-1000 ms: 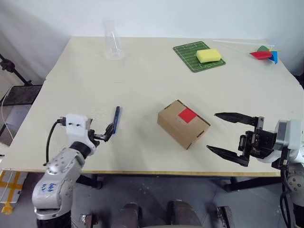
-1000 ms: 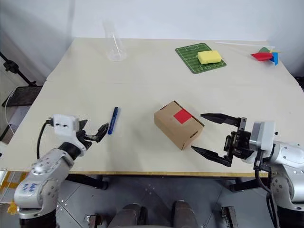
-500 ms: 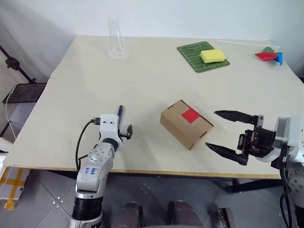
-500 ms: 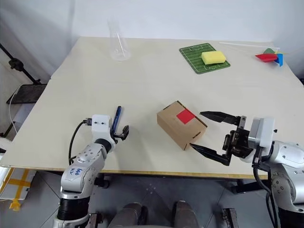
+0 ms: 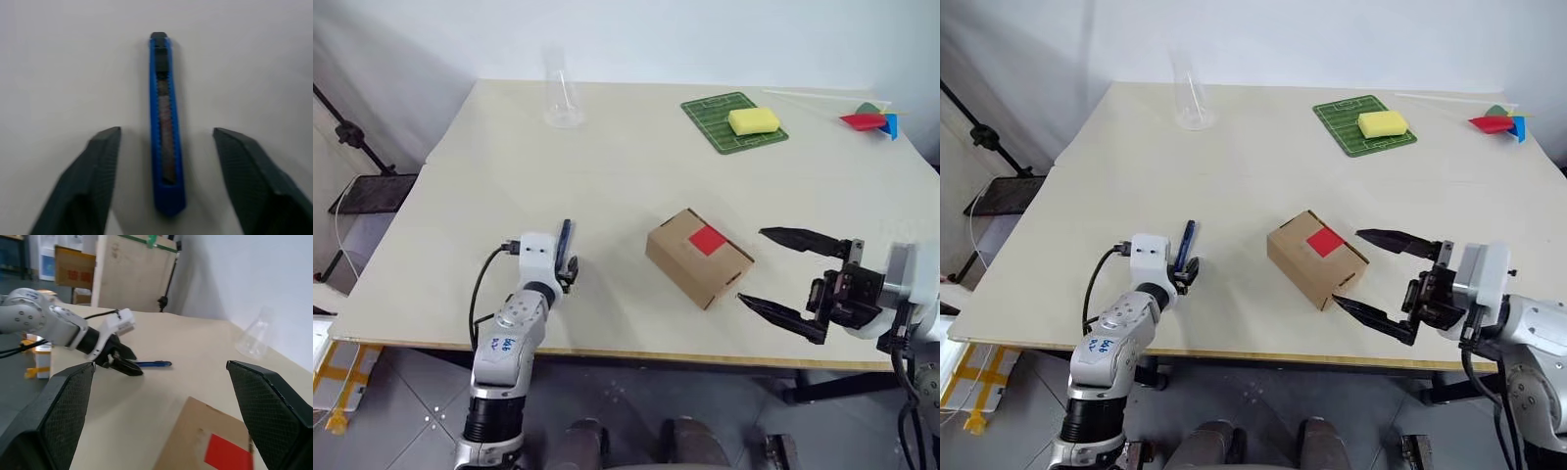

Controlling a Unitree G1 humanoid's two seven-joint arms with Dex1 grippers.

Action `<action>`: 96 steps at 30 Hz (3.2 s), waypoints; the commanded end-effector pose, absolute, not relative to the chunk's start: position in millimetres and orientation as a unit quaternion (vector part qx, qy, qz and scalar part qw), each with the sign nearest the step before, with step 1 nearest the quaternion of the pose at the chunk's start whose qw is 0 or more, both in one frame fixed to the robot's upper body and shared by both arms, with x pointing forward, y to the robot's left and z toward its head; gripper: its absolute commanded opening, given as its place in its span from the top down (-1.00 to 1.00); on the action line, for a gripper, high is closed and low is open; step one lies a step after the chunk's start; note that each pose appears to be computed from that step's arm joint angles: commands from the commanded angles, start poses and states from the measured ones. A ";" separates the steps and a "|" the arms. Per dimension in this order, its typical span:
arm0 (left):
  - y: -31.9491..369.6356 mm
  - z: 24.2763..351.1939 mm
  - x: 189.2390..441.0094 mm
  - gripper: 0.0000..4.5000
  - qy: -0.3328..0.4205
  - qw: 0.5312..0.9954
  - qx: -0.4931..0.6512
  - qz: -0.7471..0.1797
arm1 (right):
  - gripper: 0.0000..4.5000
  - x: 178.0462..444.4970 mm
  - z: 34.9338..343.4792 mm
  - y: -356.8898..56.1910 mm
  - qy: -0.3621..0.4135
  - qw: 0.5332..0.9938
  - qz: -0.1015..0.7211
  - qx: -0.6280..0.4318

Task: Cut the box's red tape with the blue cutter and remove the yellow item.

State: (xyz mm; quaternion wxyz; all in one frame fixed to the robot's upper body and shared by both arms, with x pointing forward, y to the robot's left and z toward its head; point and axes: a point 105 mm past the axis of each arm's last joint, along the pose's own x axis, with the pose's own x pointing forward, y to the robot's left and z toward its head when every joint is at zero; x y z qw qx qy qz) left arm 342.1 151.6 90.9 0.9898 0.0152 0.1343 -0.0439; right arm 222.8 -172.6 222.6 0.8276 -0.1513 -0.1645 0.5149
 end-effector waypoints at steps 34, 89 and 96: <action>63.5 103.2 272.3 0.80 0.129 0.609 0.325 -0.712 | 0.17 192.4 158.8 -120.2 0.049 0.769 0.578 -0.267; 35.8 97.0 273.7 0.80 0.150 0.630 0.335 -0.684 | 0.98 226.7 99.0 -135.4 0.090 0.778 0.554 -0.282; 36.1 97.1 273.4 0.80 0.150 0.630 0.335 -0.684 | 0.98 218.0 115.9 -139.4 0.086 0.772 0.567 -0.274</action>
